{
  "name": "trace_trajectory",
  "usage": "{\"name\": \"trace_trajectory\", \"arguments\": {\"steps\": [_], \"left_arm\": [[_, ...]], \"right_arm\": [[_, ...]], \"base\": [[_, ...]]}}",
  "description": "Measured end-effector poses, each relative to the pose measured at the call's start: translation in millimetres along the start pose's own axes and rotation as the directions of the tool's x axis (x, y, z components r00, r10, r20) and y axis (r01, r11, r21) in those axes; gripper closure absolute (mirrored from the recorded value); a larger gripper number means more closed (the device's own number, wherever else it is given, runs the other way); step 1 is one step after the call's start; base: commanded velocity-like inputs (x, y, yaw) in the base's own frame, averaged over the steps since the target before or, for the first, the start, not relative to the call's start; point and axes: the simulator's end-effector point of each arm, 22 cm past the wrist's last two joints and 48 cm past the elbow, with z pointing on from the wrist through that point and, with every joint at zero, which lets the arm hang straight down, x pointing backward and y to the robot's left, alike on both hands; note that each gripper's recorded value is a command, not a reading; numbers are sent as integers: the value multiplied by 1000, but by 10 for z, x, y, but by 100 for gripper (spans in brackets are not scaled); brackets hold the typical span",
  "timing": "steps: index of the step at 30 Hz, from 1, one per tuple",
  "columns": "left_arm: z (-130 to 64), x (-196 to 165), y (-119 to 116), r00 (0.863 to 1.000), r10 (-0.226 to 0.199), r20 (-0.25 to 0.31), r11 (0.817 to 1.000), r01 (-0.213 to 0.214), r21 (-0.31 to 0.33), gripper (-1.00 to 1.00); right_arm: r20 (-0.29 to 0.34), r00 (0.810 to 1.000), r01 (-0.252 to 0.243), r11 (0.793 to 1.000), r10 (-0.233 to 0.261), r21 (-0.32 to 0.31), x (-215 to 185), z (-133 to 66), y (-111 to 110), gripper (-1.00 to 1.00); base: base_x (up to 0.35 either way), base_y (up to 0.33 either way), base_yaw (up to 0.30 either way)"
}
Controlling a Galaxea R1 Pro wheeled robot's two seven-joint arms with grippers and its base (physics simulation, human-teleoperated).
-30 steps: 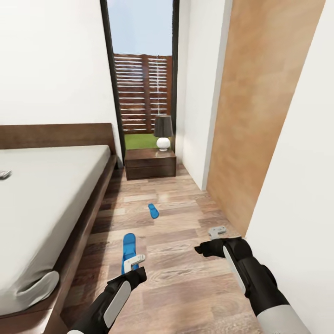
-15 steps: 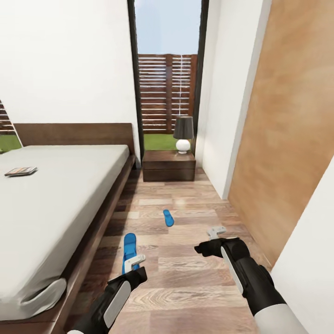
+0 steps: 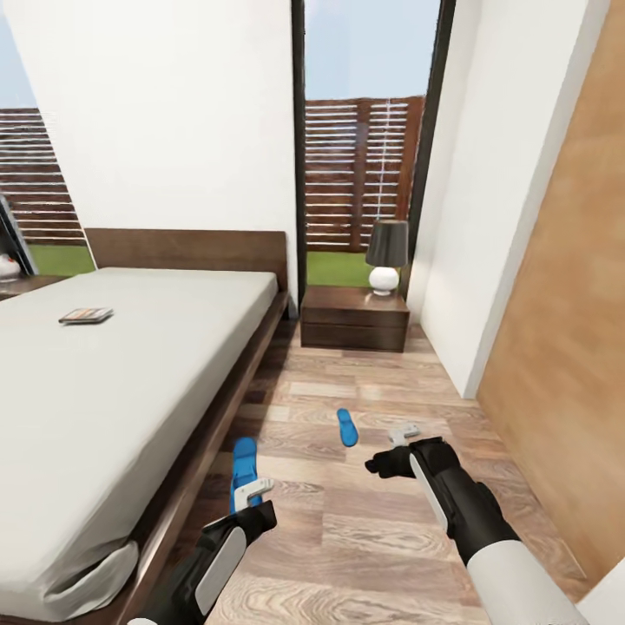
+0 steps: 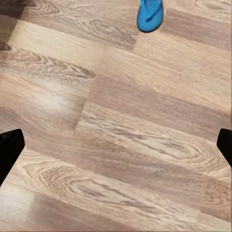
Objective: In the bedroom, move the book from the bed onto either nightstand, and place the two sandals side by side next to the bed.
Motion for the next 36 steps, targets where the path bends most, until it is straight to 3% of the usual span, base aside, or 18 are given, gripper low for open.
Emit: {"name": "trace_trajectory", "arguments": {"steps": [14, 25, 32, 36], "left_arm": [[7, 28, 10, 1000, 1, -6, 1000, -1, -5, 100], [33, 121, 26, 1000, 2, -27, 1000, -3, -11, 100], [39, 196, 35, 998, 11, -58, 1000, -12, -15, 100], [40, 208, 59, 998, 14, -66, 1000, -15, -16, 100]], "right_arm": [[16, 1000, 1, 1000, -1, -1, -43, 13, -5, -100], [69, 998, 9, 1000, -9, 4, -158, 10, -20, -100], [69, 998, 6, 1000, -7, 13, -146, 23, -43, -100], [38, 999, -1, 1000, 0, 10, -30, 92, -34, -100]], "base": [[295, -201, 251], [273, -213, 31], [271, -213, 2], [271, -213, 0]]}}
